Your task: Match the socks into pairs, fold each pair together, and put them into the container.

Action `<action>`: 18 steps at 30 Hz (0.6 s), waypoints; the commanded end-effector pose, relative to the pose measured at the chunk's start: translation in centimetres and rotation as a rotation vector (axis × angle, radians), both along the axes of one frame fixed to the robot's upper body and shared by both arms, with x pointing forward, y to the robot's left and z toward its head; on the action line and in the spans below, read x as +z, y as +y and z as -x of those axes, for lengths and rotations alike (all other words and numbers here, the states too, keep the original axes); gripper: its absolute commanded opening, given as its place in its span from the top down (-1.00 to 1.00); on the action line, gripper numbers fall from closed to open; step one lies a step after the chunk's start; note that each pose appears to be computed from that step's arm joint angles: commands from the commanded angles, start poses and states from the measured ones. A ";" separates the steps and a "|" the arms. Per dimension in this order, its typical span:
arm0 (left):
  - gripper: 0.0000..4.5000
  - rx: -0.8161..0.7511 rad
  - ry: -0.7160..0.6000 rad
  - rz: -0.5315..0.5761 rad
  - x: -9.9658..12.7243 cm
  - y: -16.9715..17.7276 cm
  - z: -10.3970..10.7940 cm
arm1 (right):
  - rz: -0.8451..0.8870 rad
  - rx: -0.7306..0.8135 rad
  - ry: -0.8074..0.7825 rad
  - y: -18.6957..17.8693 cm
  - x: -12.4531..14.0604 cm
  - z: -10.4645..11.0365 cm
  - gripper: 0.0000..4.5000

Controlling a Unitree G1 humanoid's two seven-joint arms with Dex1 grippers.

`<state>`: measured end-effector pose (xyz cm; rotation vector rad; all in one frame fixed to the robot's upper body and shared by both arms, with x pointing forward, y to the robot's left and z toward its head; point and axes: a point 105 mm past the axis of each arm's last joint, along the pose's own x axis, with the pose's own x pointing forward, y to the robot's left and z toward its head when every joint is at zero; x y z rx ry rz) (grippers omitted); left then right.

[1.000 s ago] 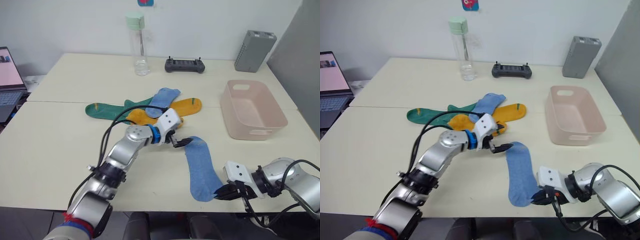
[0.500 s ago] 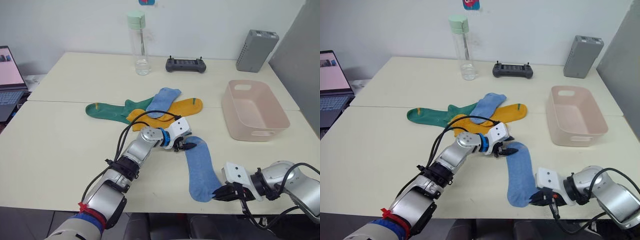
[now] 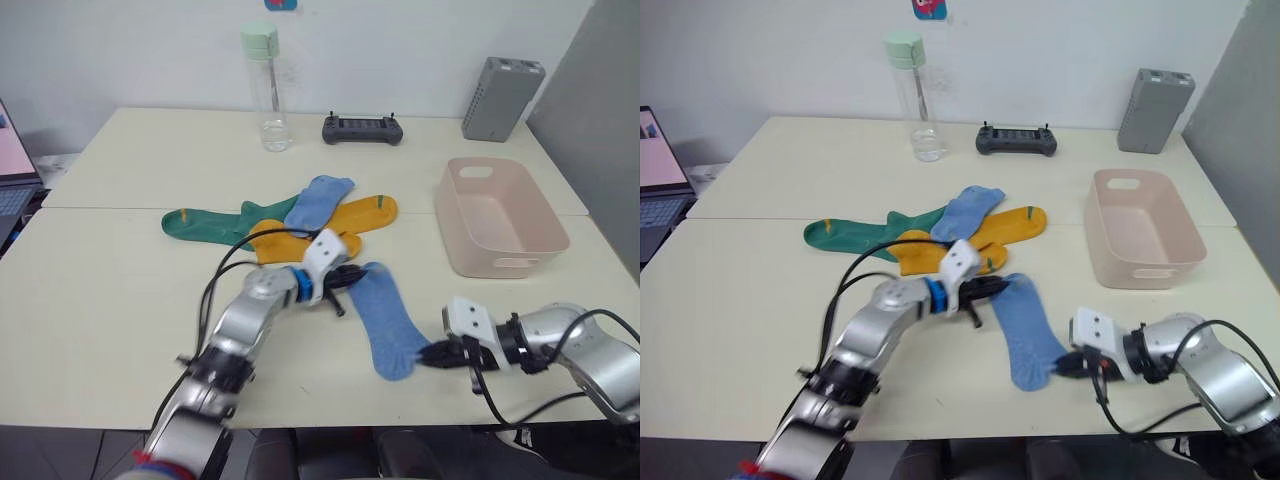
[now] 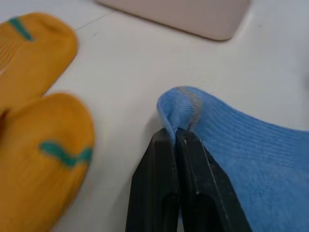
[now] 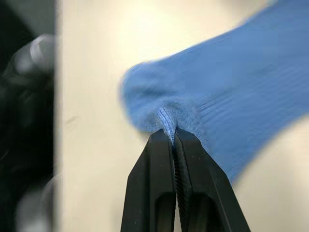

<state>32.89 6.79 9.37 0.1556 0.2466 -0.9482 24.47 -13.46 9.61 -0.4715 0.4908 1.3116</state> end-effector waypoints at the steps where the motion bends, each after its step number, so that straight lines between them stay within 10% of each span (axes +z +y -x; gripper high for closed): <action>1: 0.99 0.112 -0.021 0.052 2.5 2.4 1.9 | -0.046 -0.018 -0.085 0.2 1.4 -1.8 1.00; 14: 0.99 0.634 0.046 0.117 0.8 9.2 6.8 | 0.001 0.135 -0.154 1.4 0.9 -4.7 1.00; 18: 0.57 0.595 0.083 0.147 0.2 8.5 7.6 | -0.004 0.121 -0.142 1.0 1.0 -4.5 0.54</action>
